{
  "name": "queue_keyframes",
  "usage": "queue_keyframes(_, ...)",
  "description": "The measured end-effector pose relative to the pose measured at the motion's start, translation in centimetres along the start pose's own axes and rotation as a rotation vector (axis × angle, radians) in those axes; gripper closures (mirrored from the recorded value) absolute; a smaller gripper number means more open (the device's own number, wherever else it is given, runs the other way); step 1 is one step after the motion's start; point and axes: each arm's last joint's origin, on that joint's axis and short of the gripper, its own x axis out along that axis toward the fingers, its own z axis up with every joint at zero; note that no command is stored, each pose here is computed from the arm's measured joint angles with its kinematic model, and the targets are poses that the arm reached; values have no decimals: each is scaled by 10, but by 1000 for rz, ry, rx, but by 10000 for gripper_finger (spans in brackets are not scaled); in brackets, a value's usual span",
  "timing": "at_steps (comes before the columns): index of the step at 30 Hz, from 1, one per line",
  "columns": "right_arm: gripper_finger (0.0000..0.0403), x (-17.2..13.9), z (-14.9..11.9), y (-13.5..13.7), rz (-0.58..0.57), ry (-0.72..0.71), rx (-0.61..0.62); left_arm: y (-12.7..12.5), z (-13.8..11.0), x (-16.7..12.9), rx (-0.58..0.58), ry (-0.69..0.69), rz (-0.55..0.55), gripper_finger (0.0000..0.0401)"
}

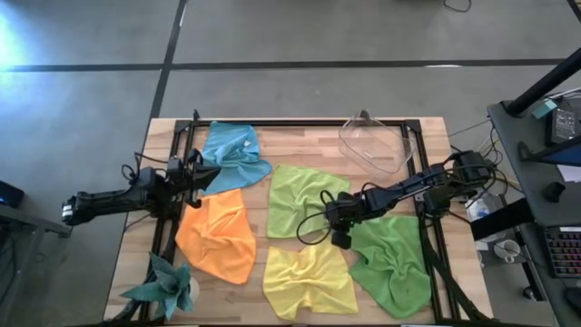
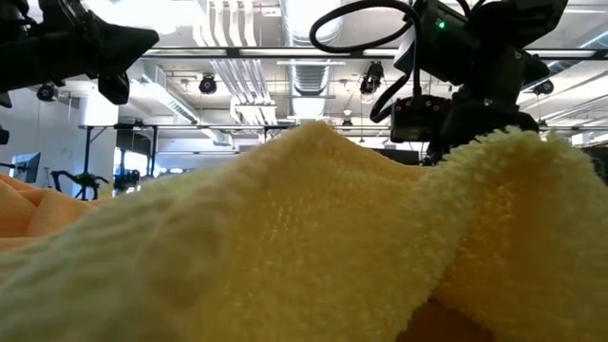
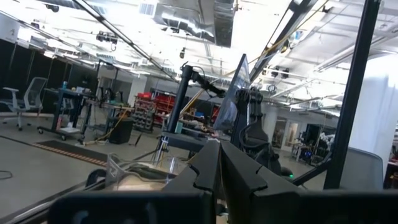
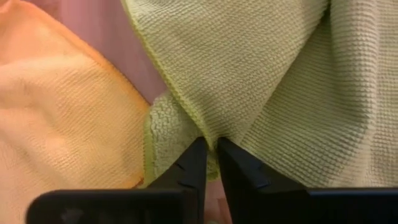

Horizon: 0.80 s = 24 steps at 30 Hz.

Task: Fold microfiber towels
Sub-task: Fold the light green microfiber cloth

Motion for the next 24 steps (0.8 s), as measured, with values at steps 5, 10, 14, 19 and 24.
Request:
queue_keyframes(5, 393, 0, 0, 0, 0, 0, 48, 0, 0, 0, 0, -1, 0, 399)
queue_keyframes(10, 394, -3, 0, 0, 7, 2, 102, 0, 0, 0, 0, -1, 0, 399)
queue_keyframes(14, 394, -12, 5, 2, 26, -32, 133, 0, 0, 0, 0, -1, 4, 399)
queue_keyframes(19, 394, -21, 5, 3, 34, -44, 199, 0, 4, 0, -2, -43, 13, 399)
queue_keyframes(24, 394, -24, 7, 4, 41, -57, 235, 0, 5, 0, -20, -55, 9, 399)
